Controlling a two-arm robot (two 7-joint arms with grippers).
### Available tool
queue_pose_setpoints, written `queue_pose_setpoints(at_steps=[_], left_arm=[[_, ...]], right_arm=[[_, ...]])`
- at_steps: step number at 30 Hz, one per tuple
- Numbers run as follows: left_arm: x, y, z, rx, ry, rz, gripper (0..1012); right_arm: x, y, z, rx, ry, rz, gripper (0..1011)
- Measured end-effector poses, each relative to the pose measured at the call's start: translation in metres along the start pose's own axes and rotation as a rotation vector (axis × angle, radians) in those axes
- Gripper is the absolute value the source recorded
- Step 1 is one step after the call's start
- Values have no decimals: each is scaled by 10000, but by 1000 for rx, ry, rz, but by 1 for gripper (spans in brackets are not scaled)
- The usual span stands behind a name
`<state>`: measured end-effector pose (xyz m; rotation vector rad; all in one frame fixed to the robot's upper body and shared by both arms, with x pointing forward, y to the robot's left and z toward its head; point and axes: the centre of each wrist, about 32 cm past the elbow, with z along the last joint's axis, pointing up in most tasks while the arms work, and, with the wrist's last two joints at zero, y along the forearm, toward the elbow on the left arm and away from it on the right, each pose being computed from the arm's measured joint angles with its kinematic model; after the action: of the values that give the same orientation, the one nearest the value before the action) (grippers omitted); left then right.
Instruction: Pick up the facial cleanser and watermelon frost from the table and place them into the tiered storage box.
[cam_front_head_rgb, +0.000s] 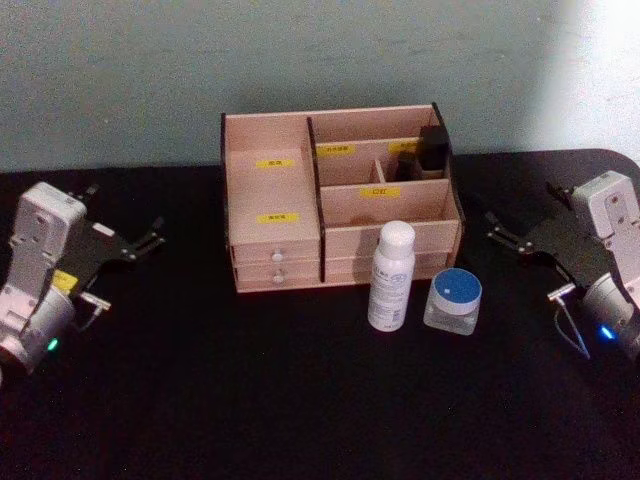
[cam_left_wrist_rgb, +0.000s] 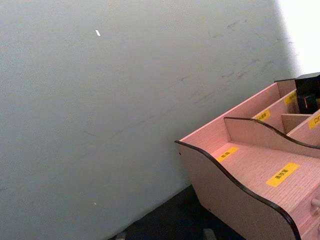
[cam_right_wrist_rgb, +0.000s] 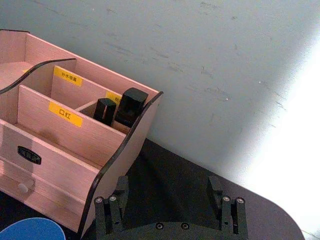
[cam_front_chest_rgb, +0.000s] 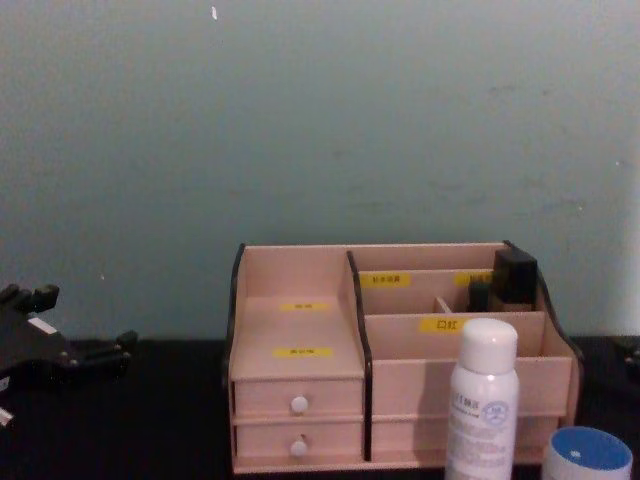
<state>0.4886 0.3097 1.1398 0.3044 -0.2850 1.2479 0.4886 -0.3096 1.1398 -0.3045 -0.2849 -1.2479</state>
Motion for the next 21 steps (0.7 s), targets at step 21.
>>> queue_pose_setpoints(at_steps=[21], left_arm=[[0, 0, 0, 0, 0, 0, 1001]], right_arm=[[0, 0, 0, 0, 0, 0, 1002]])
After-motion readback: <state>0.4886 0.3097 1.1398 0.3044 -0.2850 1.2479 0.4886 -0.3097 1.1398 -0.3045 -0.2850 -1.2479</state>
